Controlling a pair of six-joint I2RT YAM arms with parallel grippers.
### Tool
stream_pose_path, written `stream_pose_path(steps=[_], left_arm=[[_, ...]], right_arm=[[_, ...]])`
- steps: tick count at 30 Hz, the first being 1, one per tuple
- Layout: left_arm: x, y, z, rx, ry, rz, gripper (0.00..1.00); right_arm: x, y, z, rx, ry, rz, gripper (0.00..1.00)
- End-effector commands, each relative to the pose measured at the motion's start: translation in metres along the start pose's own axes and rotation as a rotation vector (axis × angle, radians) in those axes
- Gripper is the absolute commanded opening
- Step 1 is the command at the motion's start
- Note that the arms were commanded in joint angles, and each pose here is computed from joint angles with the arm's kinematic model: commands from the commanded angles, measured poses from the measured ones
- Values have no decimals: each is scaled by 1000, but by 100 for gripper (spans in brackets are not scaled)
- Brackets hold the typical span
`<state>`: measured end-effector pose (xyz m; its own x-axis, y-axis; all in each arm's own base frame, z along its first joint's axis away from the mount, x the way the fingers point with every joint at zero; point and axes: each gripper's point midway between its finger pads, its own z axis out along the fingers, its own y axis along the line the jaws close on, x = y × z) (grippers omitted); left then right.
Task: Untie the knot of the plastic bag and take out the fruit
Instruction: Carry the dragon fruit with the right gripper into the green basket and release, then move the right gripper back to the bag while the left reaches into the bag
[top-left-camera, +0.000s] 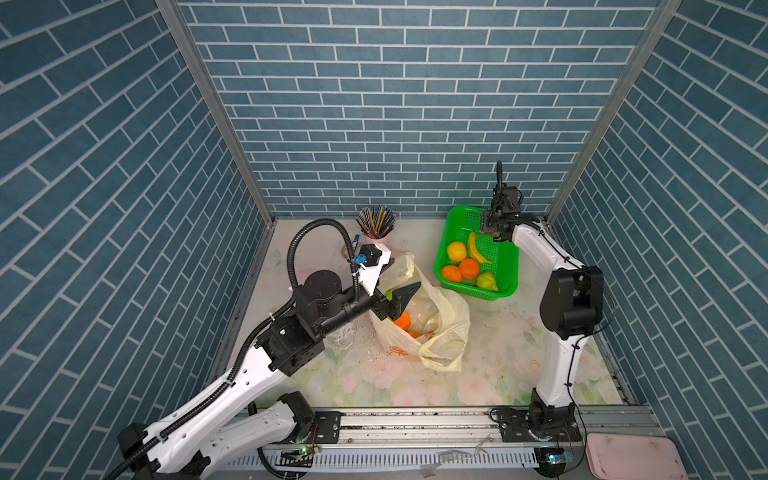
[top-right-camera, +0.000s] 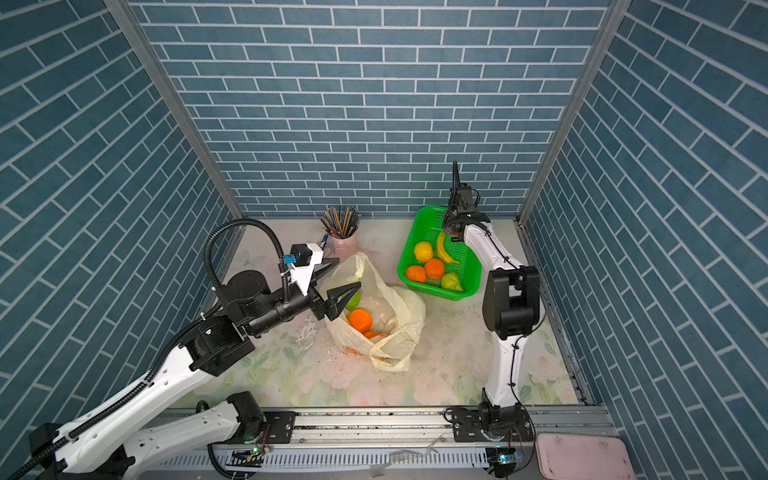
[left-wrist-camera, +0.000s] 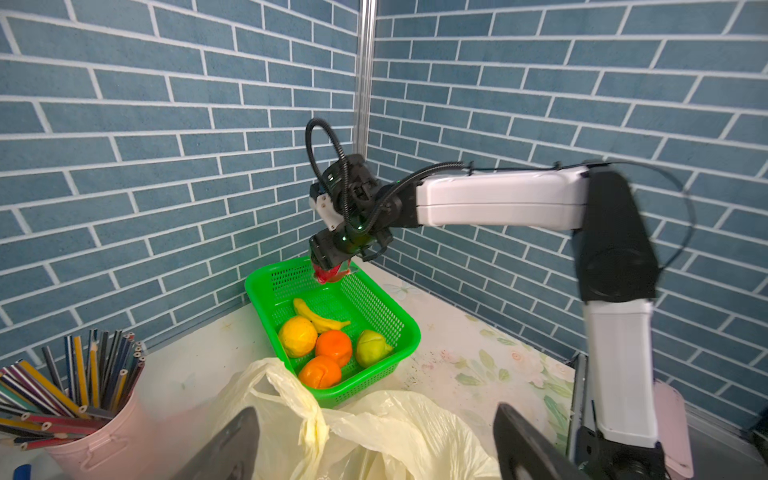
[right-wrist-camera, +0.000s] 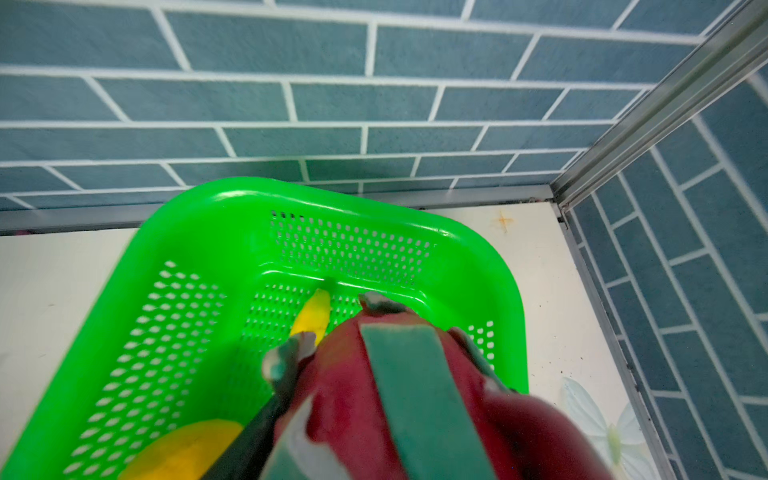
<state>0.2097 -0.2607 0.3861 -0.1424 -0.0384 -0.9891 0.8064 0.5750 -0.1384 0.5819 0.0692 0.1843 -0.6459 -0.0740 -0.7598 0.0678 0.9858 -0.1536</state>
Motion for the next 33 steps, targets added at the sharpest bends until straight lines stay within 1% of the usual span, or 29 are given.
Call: stream_pose_path(steps=[1, 5, 8, 9, 10, 11, 13, 14, 17, 19, 27, 30, 33], left_arm=[[4, -14, -13, 64, -3, -61, 88], [9, -18, -22, 82, -18, -82, 88], [14, -16, -24, 69, -9, -86, 88], [15, -15, -24, 63, -4, -88, 88], [16, -13, -23, 55, 0, -87, 88], [18, -11, -22, 43, 7, -87, 88], [22, -7, -20, 22, 24, -87, 88], [24, -7, -19, 21, 34, -86, 88], [26, -7, -19, 18, 42, -85, 88], [28, -8, -20, 21, 42, -83, 88], [36, -7, -27, 14, 38, -103, 88], [41, -6, -28, 10, 45, -118, 88], [44, -7, -29, 9, 44, -166, 88]], right_arm=[[-5, -17, 23, 62, 10, -24, 38], [12, -17, 54, 63, 53, -55, 39], [23, -15, 63, 59, 75, -61, 44], [25, -13, 64, 48, 76, -61, 47], [28, -9, 64, 25, 82, -60, 56], [31, -4, 64, -4, 93, -58, 68], [34, 2, 61, -46, 112, -47, 82], [34, 3, 56, -58, 118, -40, 87], [31, 2, 41, -71, 124, -18, 95], [28, -1, 29, -76, 115, -5, 97], [21, -5, -22, -132, 73, 47, 98], [17, -5, -48, -169, 55, 58, 98], [9, -1, -82, -230, 15, 71, 98]])
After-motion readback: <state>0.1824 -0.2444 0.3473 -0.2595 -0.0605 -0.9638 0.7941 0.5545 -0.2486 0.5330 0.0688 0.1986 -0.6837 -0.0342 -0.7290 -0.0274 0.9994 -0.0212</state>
